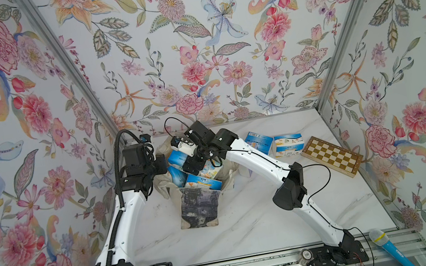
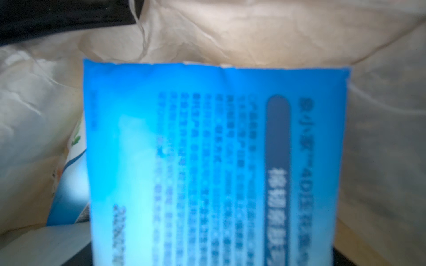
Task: Put tissues into the canvas bag
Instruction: Place the pack of facial tissues in the canvas bag.
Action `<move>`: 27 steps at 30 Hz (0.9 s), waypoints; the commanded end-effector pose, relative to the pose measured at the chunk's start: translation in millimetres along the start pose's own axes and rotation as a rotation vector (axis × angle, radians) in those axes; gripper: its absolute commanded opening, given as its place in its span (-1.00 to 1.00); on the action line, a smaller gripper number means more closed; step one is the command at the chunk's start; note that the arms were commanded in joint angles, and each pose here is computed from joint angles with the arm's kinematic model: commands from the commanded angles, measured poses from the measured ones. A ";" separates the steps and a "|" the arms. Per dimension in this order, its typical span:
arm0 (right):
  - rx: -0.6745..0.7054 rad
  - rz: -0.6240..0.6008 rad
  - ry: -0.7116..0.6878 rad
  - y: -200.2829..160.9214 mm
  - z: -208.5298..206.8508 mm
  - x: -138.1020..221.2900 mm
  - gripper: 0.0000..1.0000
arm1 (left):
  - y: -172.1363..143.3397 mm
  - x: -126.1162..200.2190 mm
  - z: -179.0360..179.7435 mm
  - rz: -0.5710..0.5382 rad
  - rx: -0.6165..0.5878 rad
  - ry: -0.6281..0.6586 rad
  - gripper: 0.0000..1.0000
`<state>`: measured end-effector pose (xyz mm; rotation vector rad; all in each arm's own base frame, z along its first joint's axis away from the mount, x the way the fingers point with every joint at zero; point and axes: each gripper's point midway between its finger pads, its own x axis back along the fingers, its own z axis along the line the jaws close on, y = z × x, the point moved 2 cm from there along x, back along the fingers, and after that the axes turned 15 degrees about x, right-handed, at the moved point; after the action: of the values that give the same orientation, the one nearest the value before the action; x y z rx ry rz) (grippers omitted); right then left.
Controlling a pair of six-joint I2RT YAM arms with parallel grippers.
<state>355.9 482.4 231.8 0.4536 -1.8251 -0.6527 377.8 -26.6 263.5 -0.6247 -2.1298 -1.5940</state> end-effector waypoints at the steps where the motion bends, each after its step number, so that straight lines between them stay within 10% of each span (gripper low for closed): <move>1: 0.012 -0.044 0.048 11.0 9.2 10.7 1.00 | 23.3 5.4 -6.6 -0.081 0.014 -0.034 -0.98; 17: -0.042 -0.293 0.067 50.8 -10.4 140.3 0.98 | 18.9 7.0 -2.1 -0.081 0.009 -0.010 -0.99; 27: -0.292 0.033 -0.144 -75.9 -61.7 145.1 0.57 | 19.4 8.2 -2.5 -0.082 0.006 -0.013 -1.00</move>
<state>355.9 349.4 341.2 0.3813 -1.8162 -0.9390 378.8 -26.2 264.8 -0.6164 -2.1337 -1.5987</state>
